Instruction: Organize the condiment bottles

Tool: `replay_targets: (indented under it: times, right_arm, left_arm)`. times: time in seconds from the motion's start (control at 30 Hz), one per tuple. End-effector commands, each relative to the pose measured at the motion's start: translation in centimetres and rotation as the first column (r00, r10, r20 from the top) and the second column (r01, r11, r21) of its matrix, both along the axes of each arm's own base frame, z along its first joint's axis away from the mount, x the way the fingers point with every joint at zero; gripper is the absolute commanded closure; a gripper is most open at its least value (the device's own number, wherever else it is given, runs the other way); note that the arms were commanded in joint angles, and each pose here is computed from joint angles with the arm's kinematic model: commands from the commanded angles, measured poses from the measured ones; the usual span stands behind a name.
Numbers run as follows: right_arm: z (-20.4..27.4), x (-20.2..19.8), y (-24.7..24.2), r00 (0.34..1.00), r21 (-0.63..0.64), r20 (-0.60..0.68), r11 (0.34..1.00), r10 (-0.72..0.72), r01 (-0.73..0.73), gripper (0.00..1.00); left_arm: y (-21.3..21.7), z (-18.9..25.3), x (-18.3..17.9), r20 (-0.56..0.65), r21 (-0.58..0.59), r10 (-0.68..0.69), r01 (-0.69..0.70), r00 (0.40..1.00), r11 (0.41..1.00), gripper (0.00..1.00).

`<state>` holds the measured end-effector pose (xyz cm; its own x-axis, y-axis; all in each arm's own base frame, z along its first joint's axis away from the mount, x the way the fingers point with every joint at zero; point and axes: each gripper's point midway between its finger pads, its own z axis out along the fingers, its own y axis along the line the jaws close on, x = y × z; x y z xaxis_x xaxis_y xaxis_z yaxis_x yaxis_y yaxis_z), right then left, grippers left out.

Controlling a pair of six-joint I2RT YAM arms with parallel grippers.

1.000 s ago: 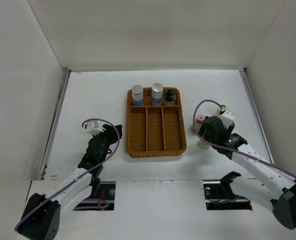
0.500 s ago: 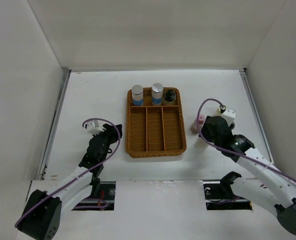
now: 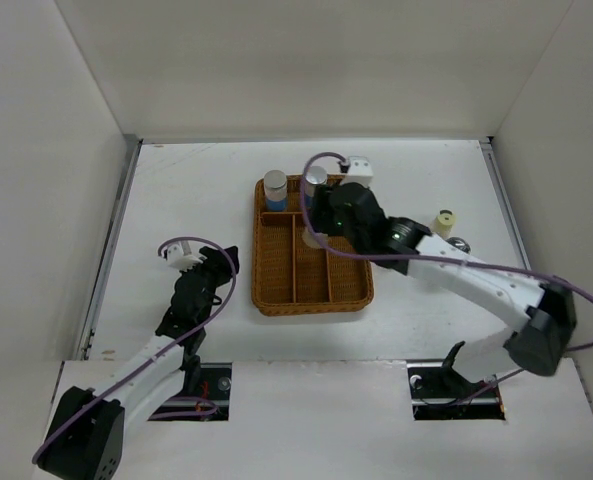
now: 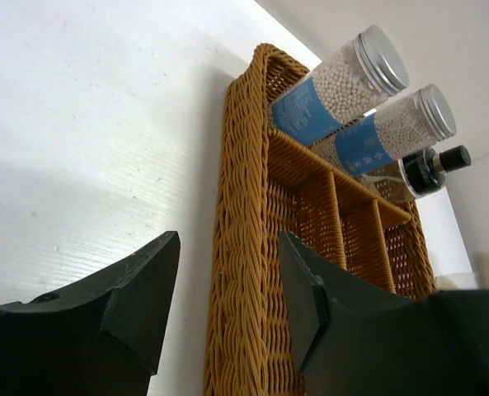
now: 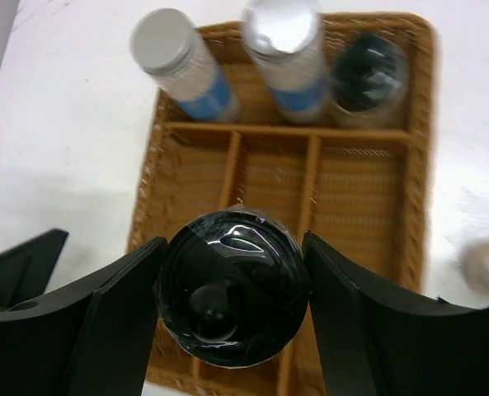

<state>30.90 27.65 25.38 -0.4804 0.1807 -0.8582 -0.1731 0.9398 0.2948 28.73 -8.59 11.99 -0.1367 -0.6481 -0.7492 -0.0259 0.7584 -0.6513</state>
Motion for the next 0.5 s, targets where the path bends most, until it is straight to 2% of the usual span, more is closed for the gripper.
replay_targets:
  times: [0.0,0.23,0.47]
  right_arm:
    - [5.6,3.0,6.2,0.983,0.114,0.158,0.988,0.09,-0.109,0.48]
    - [1.7,6.4,13.7,0.977,0.026,0.123,0.983,0.177,-0.181,0.47]
    - [-2.4,8.1,15.0,0.983,-0.055,0.097,0.987,0.153,-0.148,0.47]
  left_arm:
    - [0.5,0.3,-0.1,0.02,-0.022,0.021,-0.021,1.0,1.0,0.51]
    - [0.6,0.2,-0.1,0.017,-0.024,0.026,-0.026,1.0,0.999,0.51]
    - [0.6,0.1,-0.1,0.015,-0.025,0.027,-0.026,1.0,0.999,0.51]
